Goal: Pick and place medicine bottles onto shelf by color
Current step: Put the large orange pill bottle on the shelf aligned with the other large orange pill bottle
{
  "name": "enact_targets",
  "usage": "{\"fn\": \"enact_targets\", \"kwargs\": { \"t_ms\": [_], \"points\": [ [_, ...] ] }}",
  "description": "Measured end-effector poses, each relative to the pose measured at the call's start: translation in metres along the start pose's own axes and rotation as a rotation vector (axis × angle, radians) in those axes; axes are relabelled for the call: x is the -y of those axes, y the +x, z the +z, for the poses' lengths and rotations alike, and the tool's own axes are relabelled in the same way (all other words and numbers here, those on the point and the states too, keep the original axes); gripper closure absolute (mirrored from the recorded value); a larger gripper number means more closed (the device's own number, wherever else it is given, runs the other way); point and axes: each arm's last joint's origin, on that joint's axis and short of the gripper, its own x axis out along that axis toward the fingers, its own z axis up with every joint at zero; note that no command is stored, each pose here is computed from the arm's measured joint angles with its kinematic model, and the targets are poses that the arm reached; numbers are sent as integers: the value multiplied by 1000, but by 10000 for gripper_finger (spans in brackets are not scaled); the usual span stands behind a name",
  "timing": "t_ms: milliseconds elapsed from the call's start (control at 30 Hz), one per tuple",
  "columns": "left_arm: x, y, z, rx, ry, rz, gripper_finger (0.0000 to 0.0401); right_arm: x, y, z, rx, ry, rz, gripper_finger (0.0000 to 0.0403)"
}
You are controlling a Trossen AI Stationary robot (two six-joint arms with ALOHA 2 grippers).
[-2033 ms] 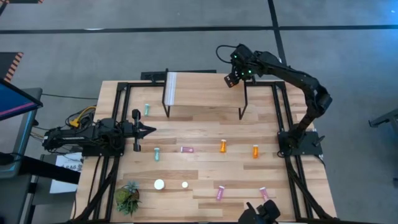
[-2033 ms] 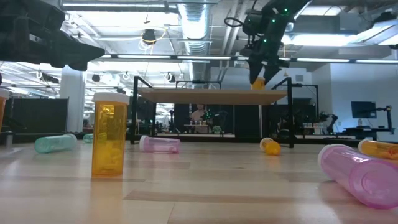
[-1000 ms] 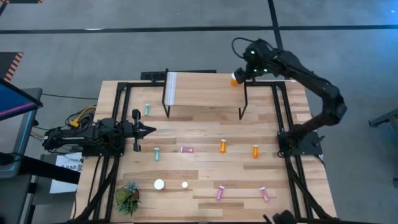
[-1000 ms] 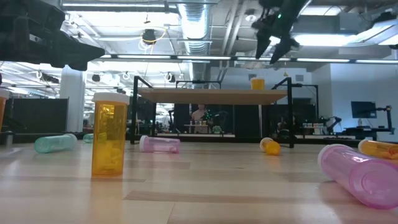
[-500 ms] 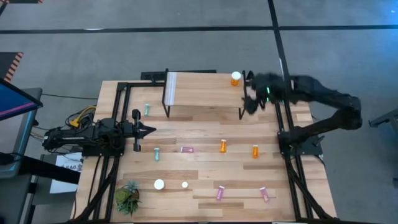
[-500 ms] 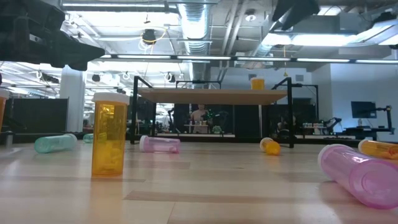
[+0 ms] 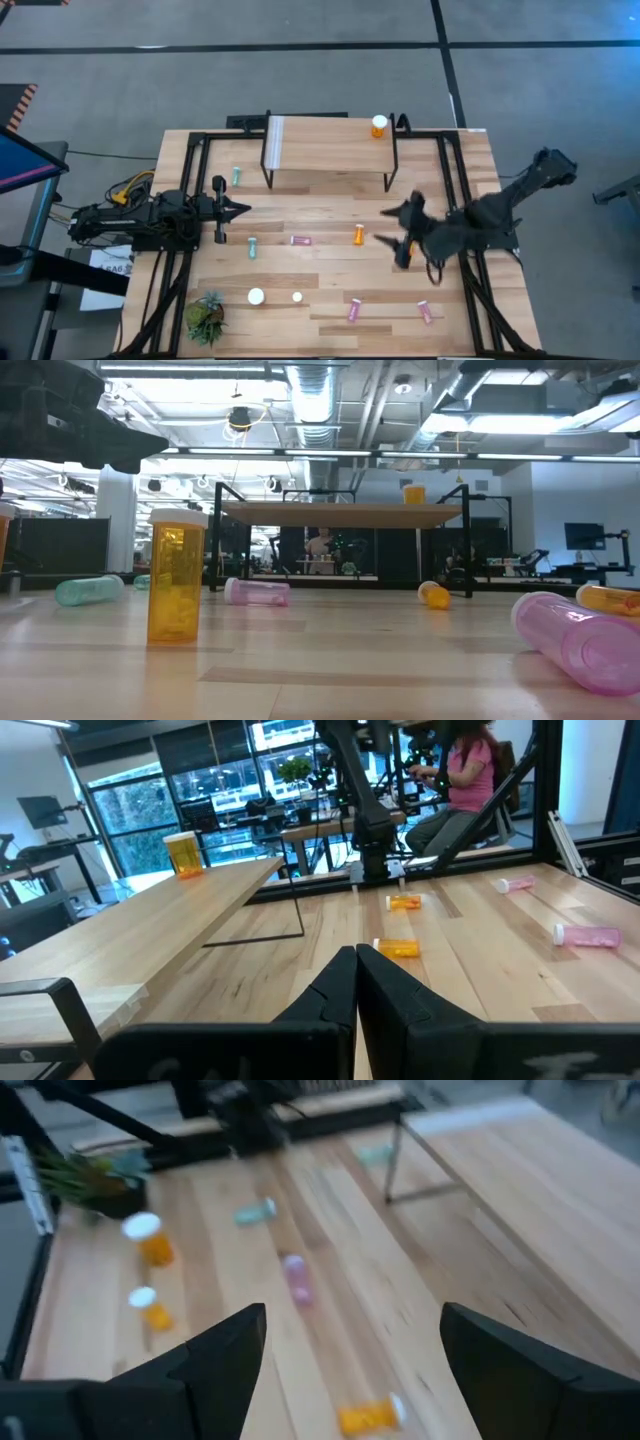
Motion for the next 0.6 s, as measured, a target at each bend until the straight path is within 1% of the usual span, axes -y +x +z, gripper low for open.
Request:
{"fn": "enact_targets", "kwargs": {
  "t_ms": [133, 333, 467, 600],
  "points": [
    [0, 0, 0, 0, 0, 0, 401, -29, 10, -14, 107, -63, 11, 83],
    [0, 0, 0, 0, 0, -1, 401, -58, 25, -18, 191, -130, 41, 83],
    [0, 0, 0, 0, -19, -1, 401, -64, 28, -12, 261, -189, 42, 83],
    [0, 0, 0, 4, -123, 3, 401, -63, 24, -7, 289, -187, 53, 83]
  ]
}}
